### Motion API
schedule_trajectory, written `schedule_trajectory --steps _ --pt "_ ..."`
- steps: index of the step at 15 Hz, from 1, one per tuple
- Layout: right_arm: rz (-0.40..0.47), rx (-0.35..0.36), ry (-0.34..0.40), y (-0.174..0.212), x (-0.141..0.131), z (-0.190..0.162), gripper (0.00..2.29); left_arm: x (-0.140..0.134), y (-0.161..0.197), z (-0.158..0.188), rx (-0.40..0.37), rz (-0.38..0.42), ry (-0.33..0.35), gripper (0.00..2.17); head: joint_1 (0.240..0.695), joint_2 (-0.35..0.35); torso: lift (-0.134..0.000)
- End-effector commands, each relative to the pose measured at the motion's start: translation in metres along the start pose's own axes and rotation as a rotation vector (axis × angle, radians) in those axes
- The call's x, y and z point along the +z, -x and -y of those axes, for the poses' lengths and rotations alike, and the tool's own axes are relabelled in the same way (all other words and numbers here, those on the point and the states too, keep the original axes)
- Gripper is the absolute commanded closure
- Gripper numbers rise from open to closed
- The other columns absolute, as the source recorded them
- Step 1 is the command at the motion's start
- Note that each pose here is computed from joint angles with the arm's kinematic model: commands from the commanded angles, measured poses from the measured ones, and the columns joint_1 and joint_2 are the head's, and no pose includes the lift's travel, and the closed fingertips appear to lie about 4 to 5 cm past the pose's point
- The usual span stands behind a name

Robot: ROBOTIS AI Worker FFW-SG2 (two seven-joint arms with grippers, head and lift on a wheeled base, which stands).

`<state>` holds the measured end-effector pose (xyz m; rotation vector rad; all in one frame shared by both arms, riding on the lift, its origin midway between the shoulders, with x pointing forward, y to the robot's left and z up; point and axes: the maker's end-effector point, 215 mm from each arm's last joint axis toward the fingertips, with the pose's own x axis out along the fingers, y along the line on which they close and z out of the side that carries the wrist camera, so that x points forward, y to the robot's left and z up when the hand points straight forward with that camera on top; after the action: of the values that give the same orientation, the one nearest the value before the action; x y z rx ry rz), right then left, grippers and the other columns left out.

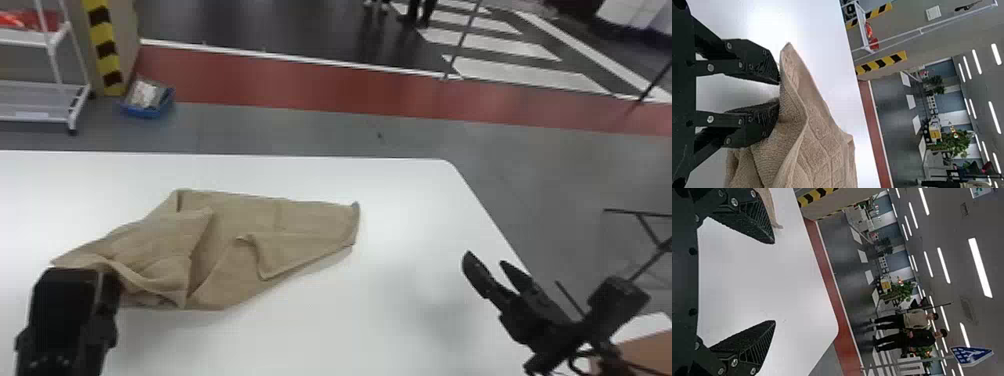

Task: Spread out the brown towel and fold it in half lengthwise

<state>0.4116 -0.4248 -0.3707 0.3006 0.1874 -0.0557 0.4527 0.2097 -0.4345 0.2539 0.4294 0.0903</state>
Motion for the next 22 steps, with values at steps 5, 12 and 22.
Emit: schedule_trajectory --steps 5,12,22 --pt "-0.009 -0.001 -0.005 0.005 -0.001 0.000 0.18 0.015 0.008 -0.064 0.137 0.047 0.059 0.02 0.695 -0.238 -0.125" --pt "-0.011 0.018 0.018 0.009 0.001 -0.012 0.18 0.042 -0.024 -0.060 0.056 0.106 0.084 0.25 0.695 -0.182 -0.125" --pt "-0.012 0.036 0.025 0.007 0.000 -0.023 0.18 0.011 -0.045 -0.054 -0.024 0.032 0.090 0.42 0.695 -0.195 -0.125"
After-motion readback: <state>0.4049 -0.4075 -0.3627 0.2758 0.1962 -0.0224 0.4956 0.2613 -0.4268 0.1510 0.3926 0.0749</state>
